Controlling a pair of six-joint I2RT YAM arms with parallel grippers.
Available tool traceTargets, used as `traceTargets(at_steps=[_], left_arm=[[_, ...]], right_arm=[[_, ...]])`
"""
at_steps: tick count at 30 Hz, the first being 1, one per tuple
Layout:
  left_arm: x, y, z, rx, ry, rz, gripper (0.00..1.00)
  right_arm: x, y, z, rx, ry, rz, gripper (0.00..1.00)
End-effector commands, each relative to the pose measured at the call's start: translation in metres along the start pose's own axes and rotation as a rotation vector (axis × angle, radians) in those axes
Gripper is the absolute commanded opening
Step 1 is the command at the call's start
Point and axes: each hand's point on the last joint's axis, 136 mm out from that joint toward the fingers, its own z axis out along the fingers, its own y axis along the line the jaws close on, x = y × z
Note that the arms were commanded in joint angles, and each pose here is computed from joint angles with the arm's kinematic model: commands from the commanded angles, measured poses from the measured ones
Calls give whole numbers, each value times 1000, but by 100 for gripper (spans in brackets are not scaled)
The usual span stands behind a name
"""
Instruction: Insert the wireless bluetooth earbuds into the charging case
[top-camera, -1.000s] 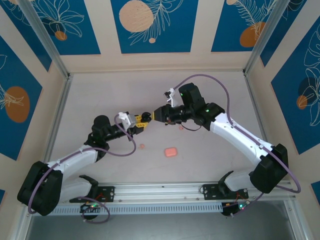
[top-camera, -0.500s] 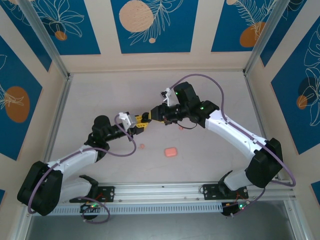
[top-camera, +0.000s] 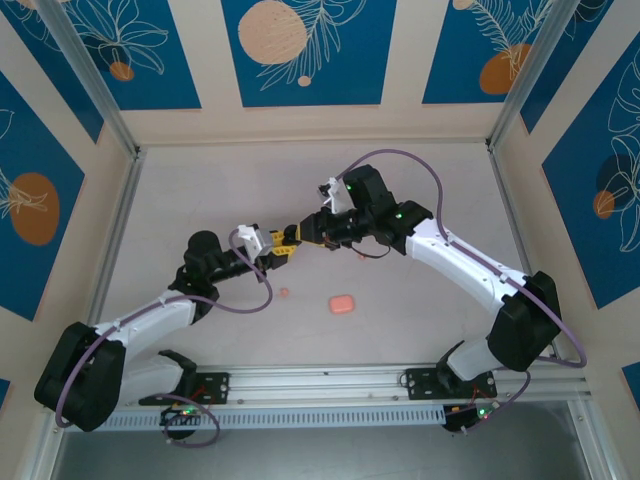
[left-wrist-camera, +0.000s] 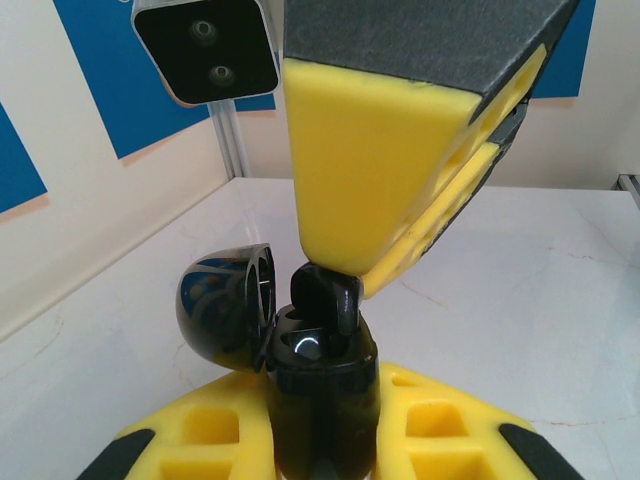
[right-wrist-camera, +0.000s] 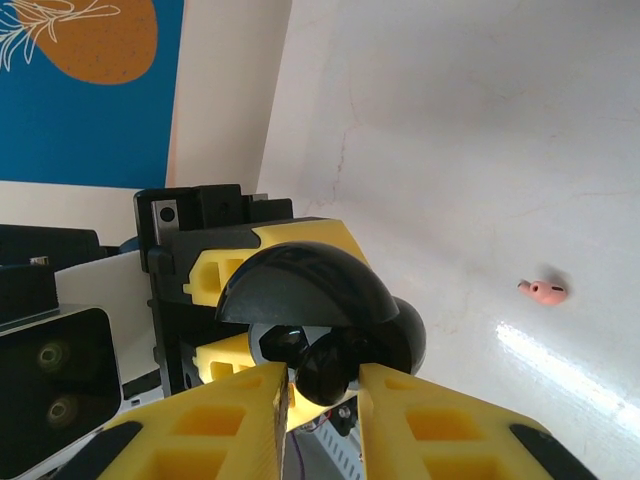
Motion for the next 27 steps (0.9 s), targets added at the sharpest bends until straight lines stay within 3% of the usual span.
traceTargets(at_steps=[1, 27], left_arm=[[-10, -2, 0, 0, -29, 42, 1], [-9, -4, 2, 14, -20, 36, 1]], right_arm=[[-5, 15, -1, -34, -7, -15, 24], [0, 16, 12, -23, 46, -119, 21]])
